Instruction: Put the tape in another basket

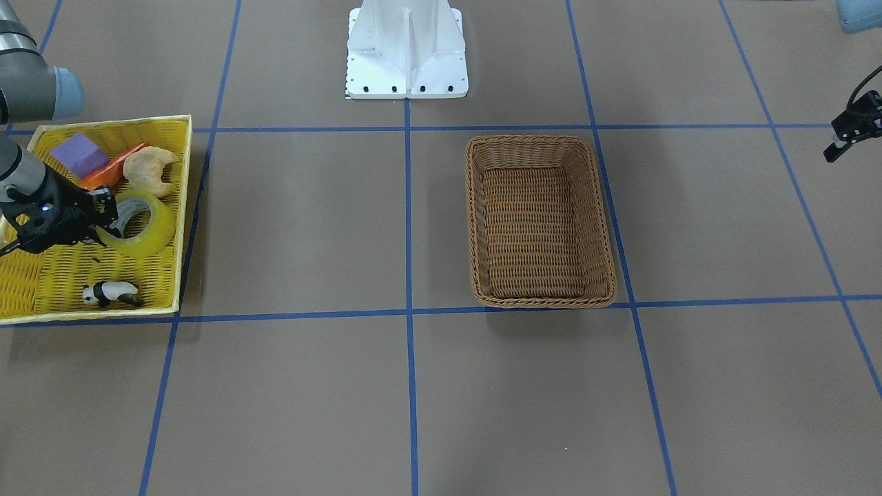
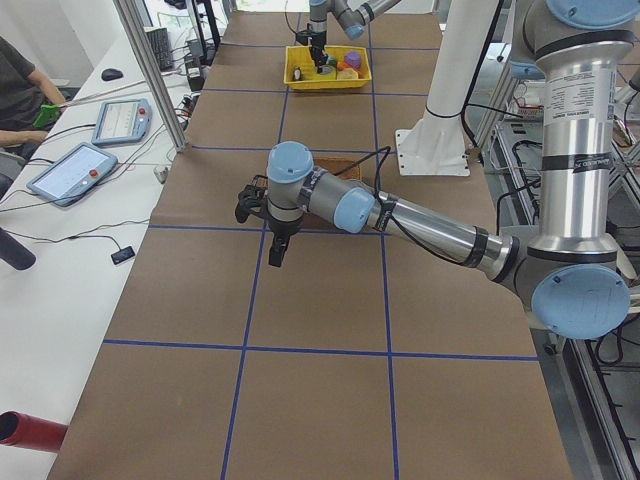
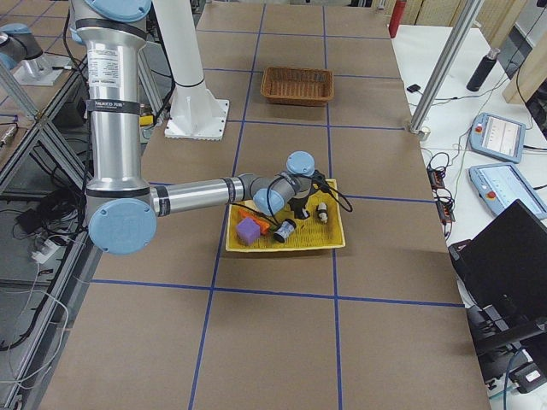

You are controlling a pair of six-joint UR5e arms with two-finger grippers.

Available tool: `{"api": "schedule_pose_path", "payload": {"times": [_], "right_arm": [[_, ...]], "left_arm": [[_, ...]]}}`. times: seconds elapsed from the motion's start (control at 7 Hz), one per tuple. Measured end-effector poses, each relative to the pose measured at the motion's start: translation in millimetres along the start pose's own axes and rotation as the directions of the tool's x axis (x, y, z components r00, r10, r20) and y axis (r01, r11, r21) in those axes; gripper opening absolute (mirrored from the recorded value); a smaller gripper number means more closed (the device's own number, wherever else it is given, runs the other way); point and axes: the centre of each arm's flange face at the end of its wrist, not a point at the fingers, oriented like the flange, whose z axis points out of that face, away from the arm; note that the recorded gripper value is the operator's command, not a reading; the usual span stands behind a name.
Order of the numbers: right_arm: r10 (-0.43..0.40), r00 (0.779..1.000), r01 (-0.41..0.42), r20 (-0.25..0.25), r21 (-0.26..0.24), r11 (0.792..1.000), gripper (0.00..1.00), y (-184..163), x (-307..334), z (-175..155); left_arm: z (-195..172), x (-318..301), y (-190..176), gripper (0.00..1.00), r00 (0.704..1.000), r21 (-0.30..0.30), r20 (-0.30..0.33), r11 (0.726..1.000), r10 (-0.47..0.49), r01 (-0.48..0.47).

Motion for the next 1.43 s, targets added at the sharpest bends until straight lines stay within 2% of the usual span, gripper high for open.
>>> {"api": "schedule_pose_path", "payload": {"times": [0.14,0.43,0.57,0.71,0.86,1.0,1.14,1.43], "right_arm": [[-0.002,0.999,0.002,0.033,0.011,1.000,0.00,-4.0,-6.7,-10.0],[0.041,0.988,-0.049,0.149,0.051,0.997,0.00,-30.0,-3.7,-64.7],[0.075,0.975,-0.090,0.208,0.063,0.994,0.00,-46.4,-1.3,-93.8],[0.123,0.959,-0.144,0.253,0.063,0.988,0.00,-60.7,-6.3,-111.8],[0.182,0.933,-0.207,0.309,0.047,0.977,0.00,-78.1,-19.4,-126.3],[0.221,0.898,-0.244,0.380,0.014,0.970,0.00,-93.3,-36.3,-139.6],[0.236,0.860,-0.249,0.453,-0.030,0.968,0.00,-102.0,-51.2,-149.9],[0.230,0.780,-0.201,0.582,-0.114,0.973,0.00,-104.6,-71.1,-164.1]], "left_arm": [[-0.2,0.5,-0.4,0.98,1.000,0.001,0.000,1.000,-0.004,0.004],[-2.2,4.0,-3.9,0.98,1.000,0.006,-0.003,1.000,-0.002,0.002],[-4.6,13.9,-12.1,0.98,1.000,0.010,-0.029,1.000,-0.010,0.011],[-7.6,32.5,-24.5,0.98,0.996,0.004,-0.087,0.999,-0.037,0.038],[-13.7,55.8,-39.1,0.98,0.986,-0.004,-0.154,0.998,-0.063,0.063],[-22.3,80.9,-53.1,0.98,0.973,-0.012,-0.216,0.997,-0.082,0.081],[-27.7,106.3,-63.0,0.98,0.959,-0.021,-0.265,0.995,-0.100,0.098],[-23.5,158.2,-68.3,0.98,0.932,-0.031,-0.343,0.993,-0.115,0.112]]}}
